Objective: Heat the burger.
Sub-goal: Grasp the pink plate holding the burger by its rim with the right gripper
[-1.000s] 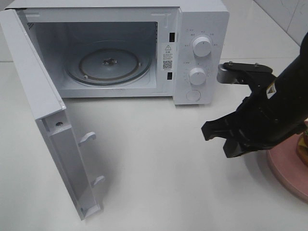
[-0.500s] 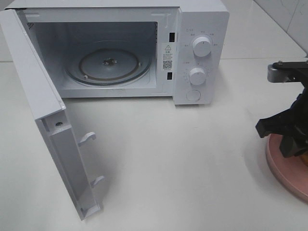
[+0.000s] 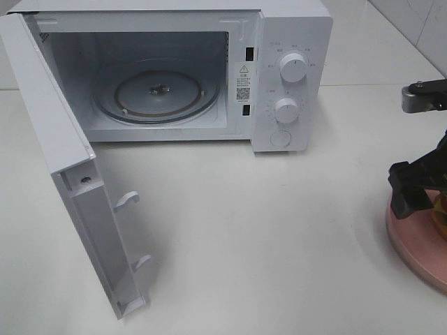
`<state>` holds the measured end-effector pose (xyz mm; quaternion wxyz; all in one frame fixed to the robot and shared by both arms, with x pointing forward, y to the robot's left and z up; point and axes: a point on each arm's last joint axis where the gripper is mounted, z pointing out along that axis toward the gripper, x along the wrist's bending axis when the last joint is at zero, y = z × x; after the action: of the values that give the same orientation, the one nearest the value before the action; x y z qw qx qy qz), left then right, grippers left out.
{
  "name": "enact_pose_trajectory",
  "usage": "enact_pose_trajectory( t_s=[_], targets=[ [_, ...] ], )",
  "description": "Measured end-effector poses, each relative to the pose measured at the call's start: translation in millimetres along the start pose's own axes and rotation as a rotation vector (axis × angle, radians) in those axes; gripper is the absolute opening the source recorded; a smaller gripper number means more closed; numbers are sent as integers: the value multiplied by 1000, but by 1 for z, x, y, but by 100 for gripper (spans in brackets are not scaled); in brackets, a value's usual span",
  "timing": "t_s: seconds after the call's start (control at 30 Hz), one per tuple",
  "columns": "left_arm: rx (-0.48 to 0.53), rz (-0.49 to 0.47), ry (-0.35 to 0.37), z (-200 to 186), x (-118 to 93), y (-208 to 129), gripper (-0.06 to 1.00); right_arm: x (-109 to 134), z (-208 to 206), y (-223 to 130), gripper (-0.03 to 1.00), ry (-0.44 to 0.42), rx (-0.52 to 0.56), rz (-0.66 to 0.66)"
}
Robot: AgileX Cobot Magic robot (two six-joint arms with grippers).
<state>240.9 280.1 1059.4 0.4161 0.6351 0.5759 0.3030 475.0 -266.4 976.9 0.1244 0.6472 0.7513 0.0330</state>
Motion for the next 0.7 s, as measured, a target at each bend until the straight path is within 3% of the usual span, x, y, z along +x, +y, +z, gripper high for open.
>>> enact_pose_trajectory(
  t_s=[0.2,0.37,0.7],
  targets=[
    [0,0,0,0,0,0,98,1,5,3,98,4,-6,-3],
    [0,0,0,0,0,0,98,6,31,6,95,6,74,-18],
    [0,0,0,0,0,0,98,13,59,9,90,30,120,-13]
  ],
)
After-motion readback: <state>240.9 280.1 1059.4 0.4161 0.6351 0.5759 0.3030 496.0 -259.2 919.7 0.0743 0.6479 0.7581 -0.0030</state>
